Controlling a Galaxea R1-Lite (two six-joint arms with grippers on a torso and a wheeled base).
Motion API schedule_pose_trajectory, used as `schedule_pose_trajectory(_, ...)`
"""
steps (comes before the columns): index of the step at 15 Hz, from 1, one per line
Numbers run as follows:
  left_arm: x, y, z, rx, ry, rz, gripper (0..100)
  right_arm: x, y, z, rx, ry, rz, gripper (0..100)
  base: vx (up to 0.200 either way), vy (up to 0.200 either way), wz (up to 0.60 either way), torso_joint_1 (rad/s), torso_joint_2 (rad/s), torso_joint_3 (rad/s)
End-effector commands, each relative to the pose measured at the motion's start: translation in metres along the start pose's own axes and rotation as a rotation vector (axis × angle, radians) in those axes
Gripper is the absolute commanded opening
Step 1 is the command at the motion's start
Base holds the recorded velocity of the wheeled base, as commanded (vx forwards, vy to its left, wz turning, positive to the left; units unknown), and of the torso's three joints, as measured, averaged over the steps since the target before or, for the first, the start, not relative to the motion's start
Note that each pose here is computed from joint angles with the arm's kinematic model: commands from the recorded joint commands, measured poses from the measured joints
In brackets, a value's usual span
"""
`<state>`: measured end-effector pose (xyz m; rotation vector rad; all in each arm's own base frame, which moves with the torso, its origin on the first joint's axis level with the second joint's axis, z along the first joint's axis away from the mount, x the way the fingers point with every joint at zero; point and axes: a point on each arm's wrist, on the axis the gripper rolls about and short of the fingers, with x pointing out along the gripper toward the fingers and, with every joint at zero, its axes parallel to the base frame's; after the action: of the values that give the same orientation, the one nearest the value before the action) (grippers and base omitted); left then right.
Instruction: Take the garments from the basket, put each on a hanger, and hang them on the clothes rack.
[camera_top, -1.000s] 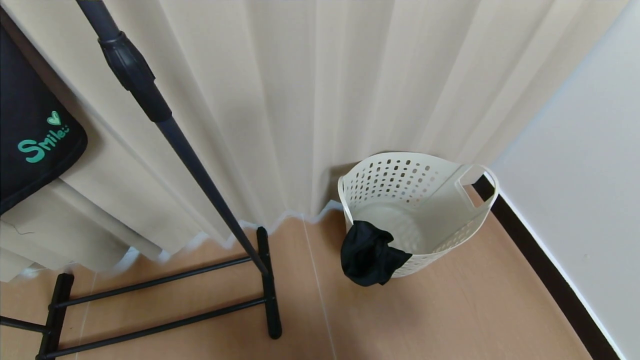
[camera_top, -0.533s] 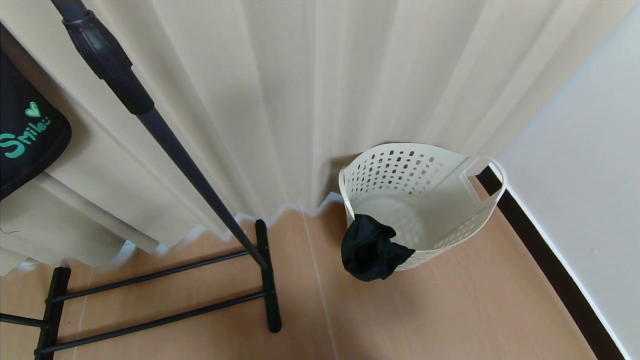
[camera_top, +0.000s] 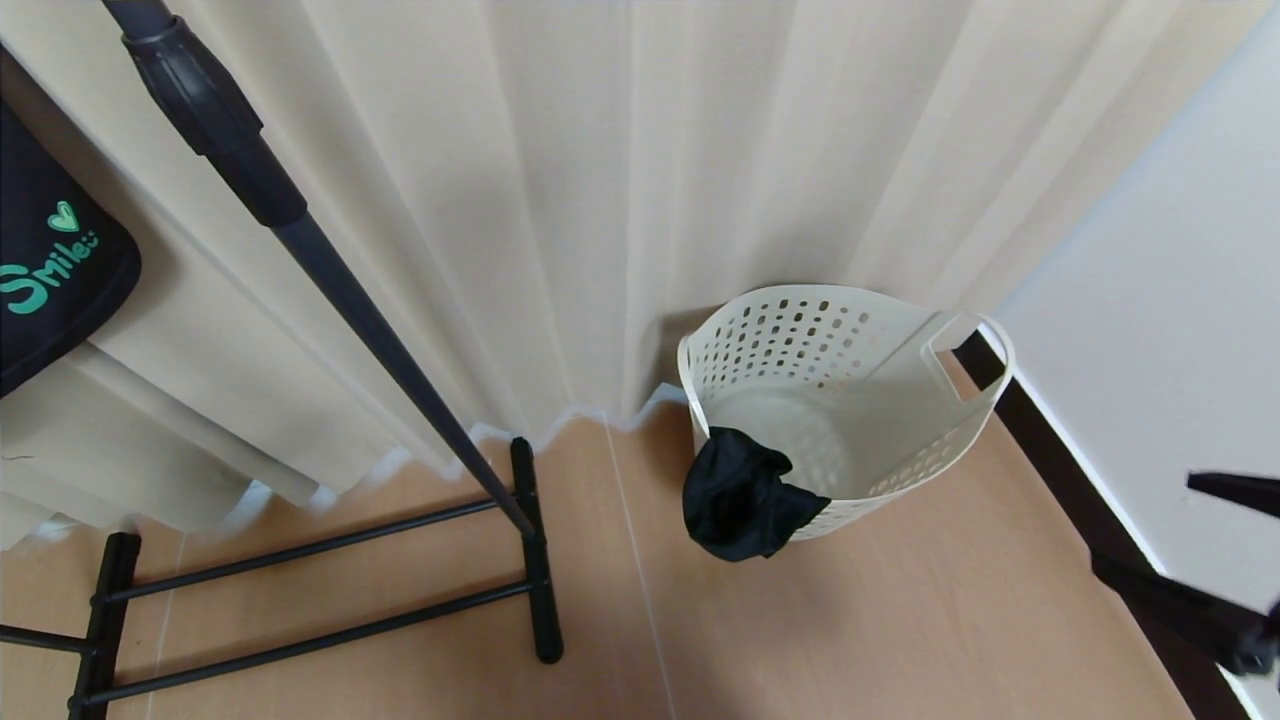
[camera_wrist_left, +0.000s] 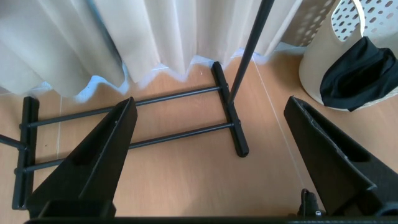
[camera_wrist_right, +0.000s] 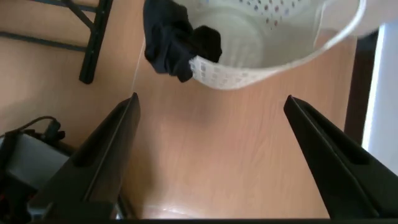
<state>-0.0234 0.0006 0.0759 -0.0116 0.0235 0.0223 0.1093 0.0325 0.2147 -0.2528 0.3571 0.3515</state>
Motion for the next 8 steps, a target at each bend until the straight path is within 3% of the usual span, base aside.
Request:
schedule_pose_trajectory(1, 0.0, 0.0, 0.0, 0.0, -0.001, 0.001, 100, 0.114, 0.0, 0.065, -0.161, 0.153, 0.115, 100, 0.0, 0.0, 0.0, 0.0, 0.0, 0.0)
schedule_pose_trajectory(3, 0.0, 0.0, 0.0, 0.0, -0.001, 0.001, 100, 0.152, 0.001, 0.067, -0.19, 0.177, 0.126, 100, 0.0, 0.0, 0.0, 0.0, 0.0, 0.0)
schedule_pose_trajectory(6, 0.0, 0.0, 0.0, 0.0, -0.002, 0.001, 100, 0.206, 0.004, 0.047, -0.189, 0.222, 0.131, 100, 0.0, 0.0, 0.0, 0.0, 0.0, 0.0)
schedule_pose_trajectory(8, 0.0, 0.0, 0.0, 0.0, -0.001, 0.001, 100, 0.234, 0.005, 0.043, -0.201, 0.219, 0.133, 100, 0.0, 0.0, 0.0, 0.0, 0.0, 0.0)
